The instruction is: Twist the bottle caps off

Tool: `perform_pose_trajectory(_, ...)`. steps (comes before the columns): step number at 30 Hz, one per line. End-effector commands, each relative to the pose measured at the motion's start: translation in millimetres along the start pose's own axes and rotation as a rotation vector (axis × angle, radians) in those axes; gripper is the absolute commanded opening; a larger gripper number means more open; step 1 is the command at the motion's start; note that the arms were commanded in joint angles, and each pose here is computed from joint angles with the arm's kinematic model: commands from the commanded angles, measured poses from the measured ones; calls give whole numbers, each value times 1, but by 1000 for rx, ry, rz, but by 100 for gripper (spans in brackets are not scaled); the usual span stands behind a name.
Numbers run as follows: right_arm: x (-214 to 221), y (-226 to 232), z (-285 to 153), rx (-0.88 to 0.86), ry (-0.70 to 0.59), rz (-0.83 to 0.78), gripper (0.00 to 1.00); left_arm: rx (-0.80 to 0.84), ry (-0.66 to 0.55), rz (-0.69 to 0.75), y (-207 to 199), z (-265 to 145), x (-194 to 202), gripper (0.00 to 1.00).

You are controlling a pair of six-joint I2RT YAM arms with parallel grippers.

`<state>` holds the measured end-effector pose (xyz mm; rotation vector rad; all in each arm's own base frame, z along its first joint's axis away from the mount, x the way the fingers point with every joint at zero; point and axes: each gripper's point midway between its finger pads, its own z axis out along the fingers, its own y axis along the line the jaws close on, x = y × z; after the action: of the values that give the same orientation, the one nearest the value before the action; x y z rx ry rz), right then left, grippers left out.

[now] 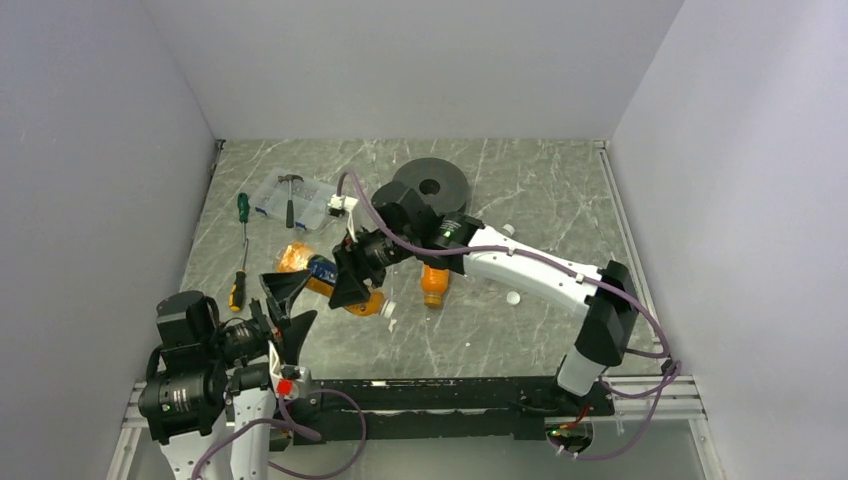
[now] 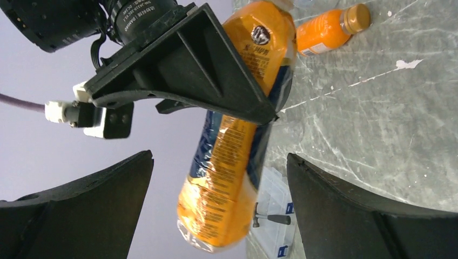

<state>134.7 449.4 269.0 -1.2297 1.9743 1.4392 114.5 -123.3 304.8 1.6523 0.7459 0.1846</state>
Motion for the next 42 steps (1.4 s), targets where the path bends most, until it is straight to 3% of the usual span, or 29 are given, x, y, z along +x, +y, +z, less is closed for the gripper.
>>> perform_pose_trajectory(1, -15, 26, -2, -53, -11, -11, 49, 5, -4, 124, 5, 5, 10, 99)
perform_pose_trajectory(6, -22, 36, 2, -64, -14, -23, 48, 85, 16, 147, -11, 6, 19, 99)
perform_pose_trajectory(14, -17, 54, 14, -98, 17, -35, 47, 84, 37, 120, -9, 7, 30, 97)
perform_pose_trajectory(20, -16, 51, 23, -103, 30, -15, 46, 88, 34, 141, -8, 7, 30, 75)
perform_pose_trajectory(27, -37, 57, 28, -126, -13, -30, 47, 125, 33, 152, -18, 7, 29, 58)
perform_pose_trajectory(31, -49, 56, 26, -98, -32, -50, 61, 110, 41, 129, -15, 8, 33, 36)
perform_pose_trajectory(35, -72, 39, 9, 21, -91, -76, 86, 56, 56, -12, -6, 9, 41, 34)
perform_pose_trajectory(39, -113, 21, -39, 145, -231, -83, 98, -28, 74, -226, 10, 9, 50, 34)
perform_pose_trajectory(42, -140, 10, -83, 268, -368, -95, 100, -91, 65, -484, 19, 10, 50, 35)
